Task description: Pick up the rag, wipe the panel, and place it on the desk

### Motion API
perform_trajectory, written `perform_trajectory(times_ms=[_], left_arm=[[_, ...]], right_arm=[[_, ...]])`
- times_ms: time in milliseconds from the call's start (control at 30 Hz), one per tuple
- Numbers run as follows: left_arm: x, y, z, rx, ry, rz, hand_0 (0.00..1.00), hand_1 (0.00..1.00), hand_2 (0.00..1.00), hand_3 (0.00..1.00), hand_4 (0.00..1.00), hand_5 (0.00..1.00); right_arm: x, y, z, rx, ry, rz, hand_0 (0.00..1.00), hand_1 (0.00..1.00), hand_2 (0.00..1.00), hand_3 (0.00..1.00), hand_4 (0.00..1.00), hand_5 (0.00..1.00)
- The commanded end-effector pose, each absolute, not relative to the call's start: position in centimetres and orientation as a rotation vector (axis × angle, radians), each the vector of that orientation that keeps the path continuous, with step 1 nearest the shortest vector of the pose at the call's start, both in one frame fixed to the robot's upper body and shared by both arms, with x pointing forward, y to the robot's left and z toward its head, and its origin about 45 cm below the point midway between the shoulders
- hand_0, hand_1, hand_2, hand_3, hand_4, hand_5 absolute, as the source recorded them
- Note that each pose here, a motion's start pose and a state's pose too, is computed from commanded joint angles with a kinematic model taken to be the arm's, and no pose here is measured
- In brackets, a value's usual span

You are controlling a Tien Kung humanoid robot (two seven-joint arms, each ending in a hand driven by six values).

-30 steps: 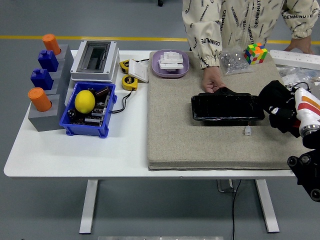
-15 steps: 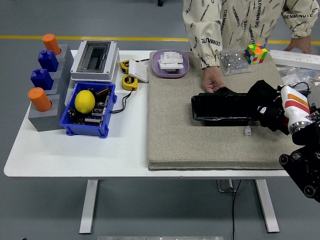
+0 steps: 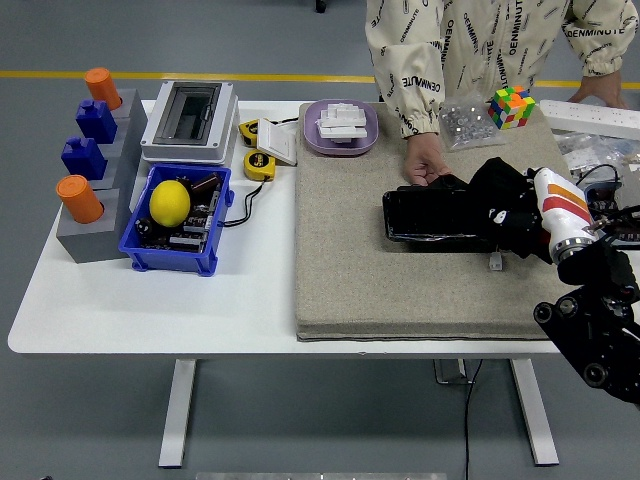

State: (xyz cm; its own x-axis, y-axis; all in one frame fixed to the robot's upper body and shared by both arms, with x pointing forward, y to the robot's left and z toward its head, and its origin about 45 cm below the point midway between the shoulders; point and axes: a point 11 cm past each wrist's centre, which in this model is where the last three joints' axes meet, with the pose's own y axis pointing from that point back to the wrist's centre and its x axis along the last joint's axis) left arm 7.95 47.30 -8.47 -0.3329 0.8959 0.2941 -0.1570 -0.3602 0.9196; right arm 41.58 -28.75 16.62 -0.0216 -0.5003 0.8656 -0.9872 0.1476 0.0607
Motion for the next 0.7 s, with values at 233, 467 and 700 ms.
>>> perform_trajectory(times_ms=[233, 467, 700], left_arm=[[8.1, 47.3, -8.5, 1.119, 1.079, 1.788, 0.610, 0.640, 0.655, 0.561, 0.627, 0.438], [8.3, 47.3, -8.4, 1.115, 1.078, 1.790, 0.610, 0.640, 0.655, 0.562, 0.627, 0.438], [9.0, 47.3, -8.3, 1.104, 1.067, 1.794, 0.611, 0.640, 0.654, 0.562, 0.626, 0.438]], right_arm=[[42.0, -26.3, 17.0, 1.515, -1.630, 0.792, 0.313, 0.439, 0.491, 0.515, 0.881, 0.236], [42.4, -24.3, 17.3, 1.559, -1.635, 0.794, 0.311, 0.439, 0.491, 0.515, 0.880, 0.237], [42.3, -22.0, 17.0, 1.615, -1.618, 0.796, 0.312, 0.440, 0.491, 0.515, 0.880, 0.238]])
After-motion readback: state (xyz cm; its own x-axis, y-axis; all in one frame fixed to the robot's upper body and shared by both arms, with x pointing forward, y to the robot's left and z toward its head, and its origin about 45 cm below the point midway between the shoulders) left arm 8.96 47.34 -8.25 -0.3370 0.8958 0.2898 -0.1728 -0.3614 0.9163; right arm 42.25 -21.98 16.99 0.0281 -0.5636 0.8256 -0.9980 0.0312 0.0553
